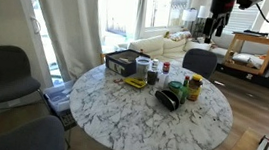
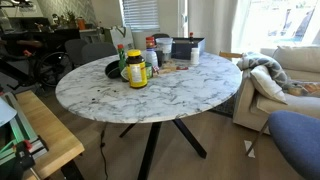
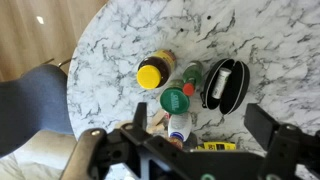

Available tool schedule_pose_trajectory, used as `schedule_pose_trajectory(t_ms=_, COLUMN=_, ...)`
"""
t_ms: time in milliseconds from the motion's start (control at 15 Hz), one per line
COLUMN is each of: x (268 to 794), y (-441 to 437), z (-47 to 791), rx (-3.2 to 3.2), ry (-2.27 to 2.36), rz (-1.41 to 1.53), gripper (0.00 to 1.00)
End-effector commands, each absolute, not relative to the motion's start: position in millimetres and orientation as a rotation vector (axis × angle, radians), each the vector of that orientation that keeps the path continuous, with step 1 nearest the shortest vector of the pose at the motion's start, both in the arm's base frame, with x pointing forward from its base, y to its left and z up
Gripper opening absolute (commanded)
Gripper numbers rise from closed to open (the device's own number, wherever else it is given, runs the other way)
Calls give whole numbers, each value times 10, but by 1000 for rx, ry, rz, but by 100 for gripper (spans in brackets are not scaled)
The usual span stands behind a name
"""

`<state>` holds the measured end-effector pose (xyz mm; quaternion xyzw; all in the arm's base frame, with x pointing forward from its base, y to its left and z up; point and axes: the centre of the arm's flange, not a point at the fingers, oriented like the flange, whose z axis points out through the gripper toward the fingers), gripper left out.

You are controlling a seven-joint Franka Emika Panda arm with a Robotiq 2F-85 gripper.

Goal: Pick up the tabasco and put it on the left side of the table

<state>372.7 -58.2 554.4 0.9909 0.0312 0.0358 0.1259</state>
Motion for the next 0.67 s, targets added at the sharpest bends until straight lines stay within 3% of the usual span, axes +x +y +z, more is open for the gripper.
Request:
schedule_pose_trajectory(t_ms=0, x=3727, y=-582, z=5544, rx=2886, ry=91, rz=104, gripper=100)
schedule_pose_trajectory(t_ms=600, x=3822, y=-570, z=5308, rx=2893, ry=87, rz=110, gripper=100)
